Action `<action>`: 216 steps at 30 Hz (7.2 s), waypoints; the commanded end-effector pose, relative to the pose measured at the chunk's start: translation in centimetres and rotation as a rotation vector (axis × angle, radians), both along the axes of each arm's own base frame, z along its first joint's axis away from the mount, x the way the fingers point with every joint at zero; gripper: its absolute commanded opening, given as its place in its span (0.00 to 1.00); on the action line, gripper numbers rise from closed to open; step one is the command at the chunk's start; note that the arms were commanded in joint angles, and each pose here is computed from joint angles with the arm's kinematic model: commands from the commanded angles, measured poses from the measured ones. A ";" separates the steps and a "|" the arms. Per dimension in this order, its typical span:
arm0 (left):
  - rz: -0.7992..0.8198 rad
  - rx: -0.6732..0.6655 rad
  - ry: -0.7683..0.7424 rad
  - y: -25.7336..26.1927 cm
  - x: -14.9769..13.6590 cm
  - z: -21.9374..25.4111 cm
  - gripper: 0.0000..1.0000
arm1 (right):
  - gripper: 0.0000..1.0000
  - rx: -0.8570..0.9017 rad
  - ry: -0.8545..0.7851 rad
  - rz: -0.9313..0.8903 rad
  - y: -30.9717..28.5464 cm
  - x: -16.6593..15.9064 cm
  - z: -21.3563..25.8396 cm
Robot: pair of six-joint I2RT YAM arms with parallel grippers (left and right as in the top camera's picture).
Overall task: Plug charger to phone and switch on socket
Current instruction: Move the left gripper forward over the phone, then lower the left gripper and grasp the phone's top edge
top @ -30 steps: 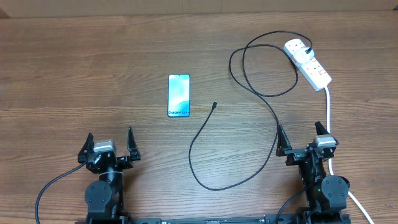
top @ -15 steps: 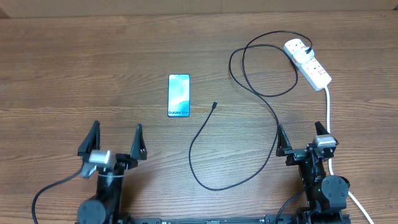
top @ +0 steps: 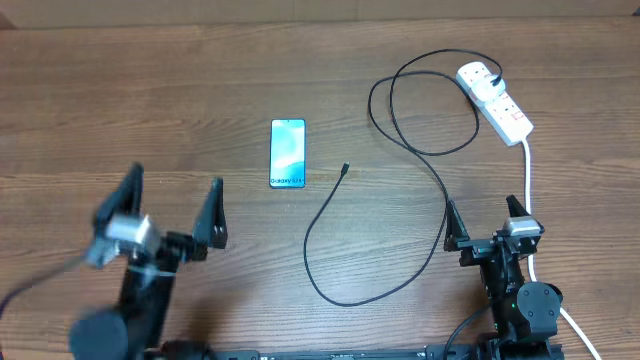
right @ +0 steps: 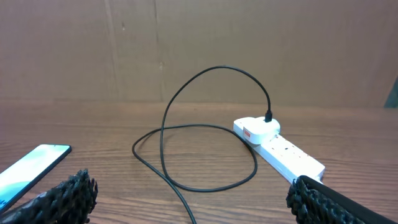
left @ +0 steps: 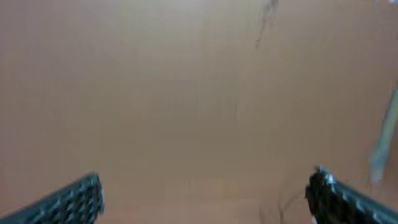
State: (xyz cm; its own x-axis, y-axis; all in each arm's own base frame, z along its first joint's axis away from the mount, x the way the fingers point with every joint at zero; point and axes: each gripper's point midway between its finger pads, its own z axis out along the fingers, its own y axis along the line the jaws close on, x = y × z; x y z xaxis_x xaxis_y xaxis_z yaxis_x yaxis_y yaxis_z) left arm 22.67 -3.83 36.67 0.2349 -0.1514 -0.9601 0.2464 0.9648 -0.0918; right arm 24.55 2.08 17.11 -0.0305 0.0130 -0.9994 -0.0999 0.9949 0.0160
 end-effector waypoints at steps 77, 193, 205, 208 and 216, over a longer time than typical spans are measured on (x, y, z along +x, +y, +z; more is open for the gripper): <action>0.187 0.181 1.820 -11.3 20.5 -29.3 1.00 | 1.00 0.002 -0.004 -0.008 -0.1 0.0 -0.2; 0.193 0.288 1.834 -9.3 19.2 -38.4 0.79 | 1.00 0.002 -0.004 -0.008 -0.1 0.0 -0.2; 0.195 0.289 1.831 -9.3 19.3 -38.3 0.74 | 1.00 0.002 -0.004 -0.008 -0.1 0.0 -0.2; 0.195 0.289 1.831 -9.3 19.3 -38.3 0.73 | 1.00 0.002 -0.004 -0.008 -0.1 0.0 -0.2; 0.198 0.292 1.842 -9.2 19.2 -37.6 0.73 | 1.00 0.002 -0.004 -0.008 -0.1 0.0 -0.2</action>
